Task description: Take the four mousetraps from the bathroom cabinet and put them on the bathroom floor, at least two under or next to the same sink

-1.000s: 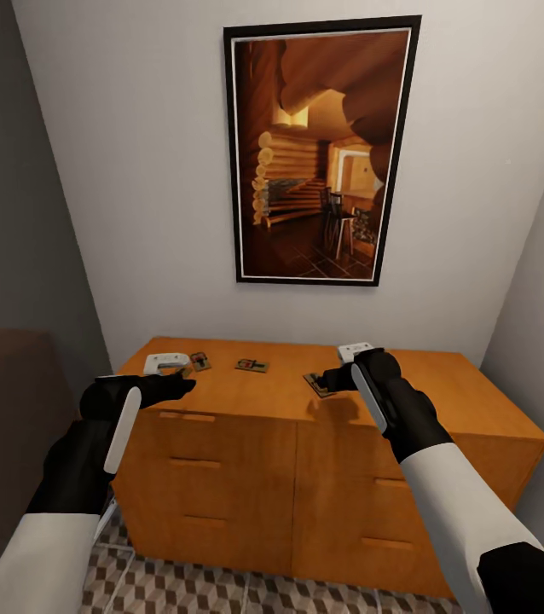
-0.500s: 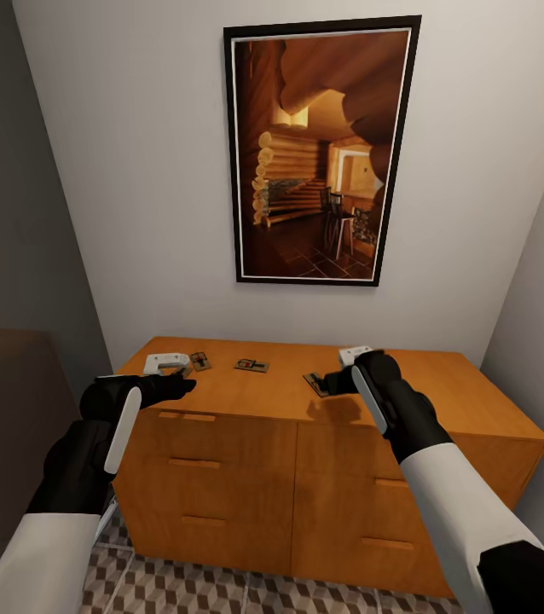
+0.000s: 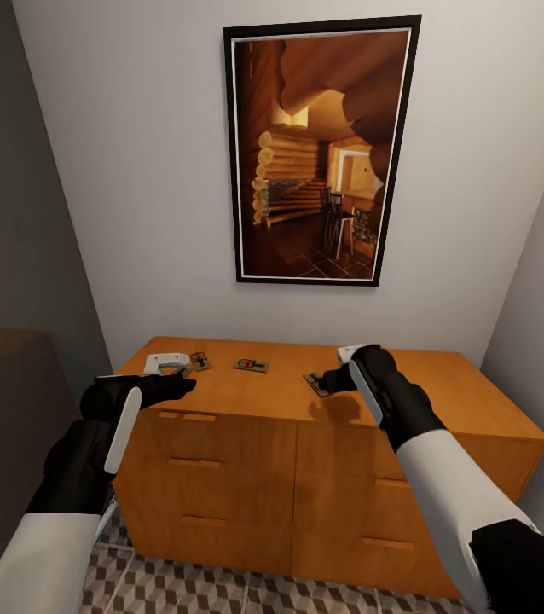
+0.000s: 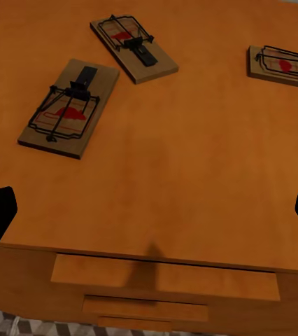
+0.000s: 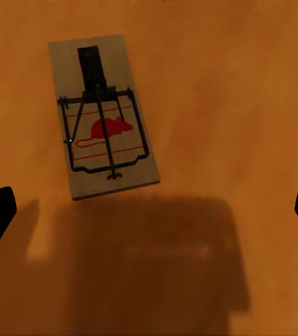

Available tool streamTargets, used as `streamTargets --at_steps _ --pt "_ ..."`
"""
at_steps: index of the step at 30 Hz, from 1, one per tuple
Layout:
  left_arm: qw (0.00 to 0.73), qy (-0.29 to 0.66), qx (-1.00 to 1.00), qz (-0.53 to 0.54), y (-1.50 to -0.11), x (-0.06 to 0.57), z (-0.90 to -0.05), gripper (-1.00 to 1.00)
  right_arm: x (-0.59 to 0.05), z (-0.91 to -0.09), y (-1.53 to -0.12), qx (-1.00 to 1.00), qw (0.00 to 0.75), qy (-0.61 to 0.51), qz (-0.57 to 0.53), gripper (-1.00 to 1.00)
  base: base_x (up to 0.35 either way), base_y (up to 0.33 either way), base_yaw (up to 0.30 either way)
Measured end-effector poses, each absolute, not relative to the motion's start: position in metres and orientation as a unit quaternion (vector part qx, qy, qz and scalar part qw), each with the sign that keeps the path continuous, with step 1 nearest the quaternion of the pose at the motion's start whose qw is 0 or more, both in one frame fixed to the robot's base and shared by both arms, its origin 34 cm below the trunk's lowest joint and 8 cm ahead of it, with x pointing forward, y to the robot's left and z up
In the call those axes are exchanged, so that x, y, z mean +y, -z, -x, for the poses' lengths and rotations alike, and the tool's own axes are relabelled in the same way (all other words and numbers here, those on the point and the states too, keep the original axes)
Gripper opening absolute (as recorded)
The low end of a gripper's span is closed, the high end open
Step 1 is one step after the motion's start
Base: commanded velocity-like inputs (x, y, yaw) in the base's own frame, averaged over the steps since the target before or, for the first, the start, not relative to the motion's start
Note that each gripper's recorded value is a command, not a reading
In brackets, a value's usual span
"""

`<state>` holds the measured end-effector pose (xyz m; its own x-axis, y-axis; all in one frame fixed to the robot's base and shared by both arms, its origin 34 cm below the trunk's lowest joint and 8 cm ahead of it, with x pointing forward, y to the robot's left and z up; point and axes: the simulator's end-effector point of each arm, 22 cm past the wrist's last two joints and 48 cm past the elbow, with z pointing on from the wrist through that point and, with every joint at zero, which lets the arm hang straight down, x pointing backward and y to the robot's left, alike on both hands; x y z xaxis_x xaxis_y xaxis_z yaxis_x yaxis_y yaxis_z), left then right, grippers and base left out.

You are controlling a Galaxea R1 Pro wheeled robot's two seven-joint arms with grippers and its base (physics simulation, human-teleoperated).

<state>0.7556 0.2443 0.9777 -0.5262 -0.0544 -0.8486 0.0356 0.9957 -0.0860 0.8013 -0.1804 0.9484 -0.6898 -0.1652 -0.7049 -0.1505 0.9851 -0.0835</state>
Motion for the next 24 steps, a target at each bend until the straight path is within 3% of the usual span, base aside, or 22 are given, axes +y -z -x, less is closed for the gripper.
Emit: streamTargets --at_steps 24 --pt "0.486 0.046 0.872 0.005 -0.978 0.244 -0.755 1.00 -0.177 -0.810 -0.971 0.912 0.400 0.007 0.088 1.00 0.014 0.000 0.000"
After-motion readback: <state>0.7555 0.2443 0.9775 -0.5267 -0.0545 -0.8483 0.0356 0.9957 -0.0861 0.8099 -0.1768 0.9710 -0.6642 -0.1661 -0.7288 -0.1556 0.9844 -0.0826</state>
